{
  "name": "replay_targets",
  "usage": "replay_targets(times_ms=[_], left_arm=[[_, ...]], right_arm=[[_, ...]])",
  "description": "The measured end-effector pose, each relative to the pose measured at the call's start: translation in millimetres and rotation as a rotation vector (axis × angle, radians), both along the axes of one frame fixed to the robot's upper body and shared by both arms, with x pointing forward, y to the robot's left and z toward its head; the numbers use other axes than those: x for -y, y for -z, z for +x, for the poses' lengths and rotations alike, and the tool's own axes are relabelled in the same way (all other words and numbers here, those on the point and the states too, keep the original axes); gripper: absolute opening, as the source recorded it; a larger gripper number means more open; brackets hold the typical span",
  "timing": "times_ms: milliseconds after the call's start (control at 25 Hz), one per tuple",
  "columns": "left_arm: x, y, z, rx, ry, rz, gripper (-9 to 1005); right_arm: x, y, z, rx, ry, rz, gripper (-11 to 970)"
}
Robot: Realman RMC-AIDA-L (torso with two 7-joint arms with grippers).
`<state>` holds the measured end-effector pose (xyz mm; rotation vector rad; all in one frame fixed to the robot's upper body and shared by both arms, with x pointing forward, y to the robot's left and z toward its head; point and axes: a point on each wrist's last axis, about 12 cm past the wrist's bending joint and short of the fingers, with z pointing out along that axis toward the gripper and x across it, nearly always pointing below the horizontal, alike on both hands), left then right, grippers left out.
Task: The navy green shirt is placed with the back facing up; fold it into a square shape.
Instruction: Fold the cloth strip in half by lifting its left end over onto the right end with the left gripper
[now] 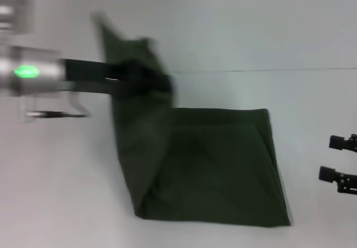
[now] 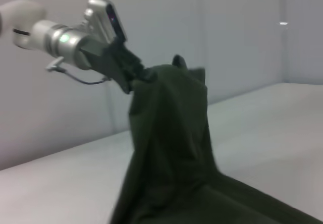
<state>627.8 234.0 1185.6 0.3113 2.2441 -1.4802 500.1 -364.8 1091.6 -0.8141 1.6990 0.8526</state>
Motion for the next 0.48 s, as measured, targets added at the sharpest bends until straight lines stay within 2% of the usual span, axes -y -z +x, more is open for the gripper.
replay_targets(times_ms=[160,200,240,280,320,480], left_arm=[[68,9.2,5.6,0.004,0.091,0.051,44],[68,9.2,5.6,0.004,0.091,0.051,50],[104,20.8,1.7,-0.006,0.124,0.08,56],[121,31.4,-2.5,-0.026,0.135,0.105,62],[126,34.8,-3.6,-0.032,0.136,0.114,68],[153,72.3,-18.0,-0.156,0.104,0.151,92]], right_arm=[[9,2.7,-0.4,-0.032,0.069,-0.005,910],[12,3.3,-0.5,-0.038,0.087,-0.005,910],[14,3.7,-0.4,-0.043,0.102,-0.006,910],[15,4.1,-0.4,-0.048,0.114,-0.008,910],[17,4.4,-0.2,-0.054,0.123,-0.01,910],[22,3.6,1.8,-0.069,0.151,-0.019,910]])
